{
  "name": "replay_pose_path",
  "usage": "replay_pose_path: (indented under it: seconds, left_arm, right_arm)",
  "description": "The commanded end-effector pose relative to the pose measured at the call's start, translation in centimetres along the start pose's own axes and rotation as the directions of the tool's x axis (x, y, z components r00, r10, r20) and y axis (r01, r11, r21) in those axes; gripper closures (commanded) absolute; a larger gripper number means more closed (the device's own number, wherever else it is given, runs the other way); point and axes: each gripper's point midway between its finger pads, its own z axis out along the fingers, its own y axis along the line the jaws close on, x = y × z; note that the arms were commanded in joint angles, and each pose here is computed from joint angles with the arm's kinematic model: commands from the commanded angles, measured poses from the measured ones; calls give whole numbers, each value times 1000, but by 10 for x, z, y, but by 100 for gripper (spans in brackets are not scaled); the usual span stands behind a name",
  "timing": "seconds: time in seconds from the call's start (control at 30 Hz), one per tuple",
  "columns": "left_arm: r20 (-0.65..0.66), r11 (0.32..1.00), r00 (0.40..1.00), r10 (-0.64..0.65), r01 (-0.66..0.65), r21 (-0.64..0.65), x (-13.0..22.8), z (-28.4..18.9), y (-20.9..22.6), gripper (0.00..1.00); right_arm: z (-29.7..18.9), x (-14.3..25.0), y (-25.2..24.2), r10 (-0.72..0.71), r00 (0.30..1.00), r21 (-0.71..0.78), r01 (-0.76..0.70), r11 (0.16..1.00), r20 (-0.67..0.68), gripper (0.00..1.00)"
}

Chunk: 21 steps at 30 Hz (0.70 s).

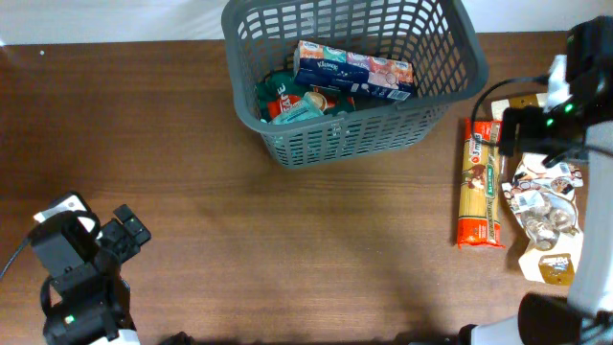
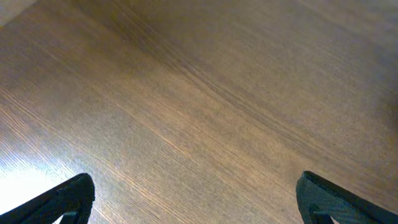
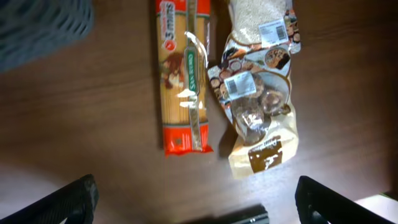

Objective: Pack container

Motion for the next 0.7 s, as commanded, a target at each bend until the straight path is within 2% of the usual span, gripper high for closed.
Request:
replay_pose_path:
  seconds: [0.0,0.13,0.43,0.67]
  left_arm:
    - [-19,1000,1000,-5,5,13,4,4,-3,1]
    - [-19,1000,1000,-5,5,13,4,4,-3,1]
    - [-19,1000,1000,-5,5,13,3,4,-3,1]
    - [-16,1000,1000,-5,5,13,3,4,-3,1]
  right_arm:
    - [-23,14,-2,10,998,90,-16,996,67,1]
    - [-36,29,-5,20,994,112,-33,993,110,1]
    - [-28,87,-20,102,990,155,-116,981,95,1]
    - [-46,116,-33,150,971,150,-178,972,184,1]
